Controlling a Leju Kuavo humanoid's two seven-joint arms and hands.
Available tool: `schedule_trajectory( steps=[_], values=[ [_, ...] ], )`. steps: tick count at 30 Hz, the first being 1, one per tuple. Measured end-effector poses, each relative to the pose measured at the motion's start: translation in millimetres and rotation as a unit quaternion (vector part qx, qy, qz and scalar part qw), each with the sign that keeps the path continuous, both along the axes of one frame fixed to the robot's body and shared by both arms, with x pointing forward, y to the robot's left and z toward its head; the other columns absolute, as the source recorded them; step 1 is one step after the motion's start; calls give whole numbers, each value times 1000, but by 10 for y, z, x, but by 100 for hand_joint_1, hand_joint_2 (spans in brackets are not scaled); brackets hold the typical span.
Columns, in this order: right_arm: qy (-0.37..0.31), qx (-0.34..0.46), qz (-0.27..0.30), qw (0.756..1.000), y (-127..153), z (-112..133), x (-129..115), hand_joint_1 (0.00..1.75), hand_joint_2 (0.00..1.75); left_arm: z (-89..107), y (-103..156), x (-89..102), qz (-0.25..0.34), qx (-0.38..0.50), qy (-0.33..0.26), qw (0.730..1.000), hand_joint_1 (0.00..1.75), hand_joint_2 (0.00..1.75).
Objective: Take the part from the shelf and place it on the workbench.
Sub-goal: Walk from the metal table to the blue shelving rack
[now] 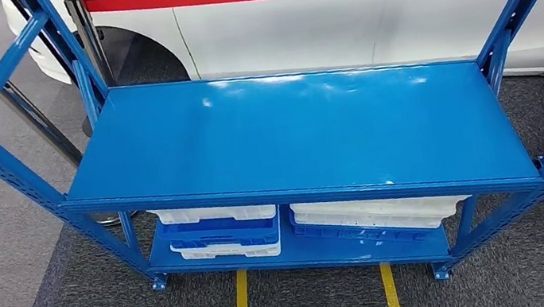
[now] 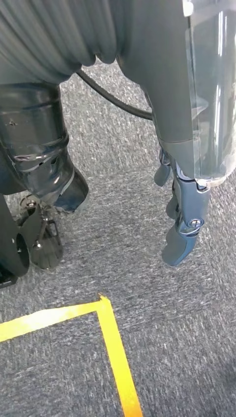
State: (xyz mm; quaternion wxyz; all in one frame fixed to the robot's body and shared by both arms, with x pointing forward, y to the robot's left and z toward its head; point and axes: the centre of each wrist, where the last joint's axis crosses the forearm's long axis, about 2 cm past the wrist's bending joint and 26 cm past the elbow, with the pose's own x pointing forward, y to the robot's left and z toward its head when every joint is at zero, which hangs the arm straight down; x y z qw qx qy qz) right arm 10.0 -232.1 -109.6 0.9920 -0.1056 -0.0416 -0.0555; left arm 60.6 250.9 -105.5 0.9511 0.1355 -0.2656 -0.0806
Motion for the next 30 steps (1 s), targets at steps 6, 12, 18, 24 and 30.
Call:
schedule_trajectory(
  steps=[6,12,18,24,30],
  values=[
    [-18,8,3,1000,-108,-9,50,0,175,-29,83,-157,19,-16,30,999,0,175],
    [-54,6,7,999,-241,3,246,0,175,-57,130,-408,32,-32,66,997,0,0],
    [-73,14,15,997,-352,8,311,0,175,-69,188,-519,44,-50,91,994,0,0],
    [-78,28,24,996,-434,-1,242,0,0,-71,229,-532,54,-70,106,990,0,0],
    [-81,47,33,995,-478,-7,174,0,0,-70,302,-545,63,-88,118,987,0,0]
  ],
)
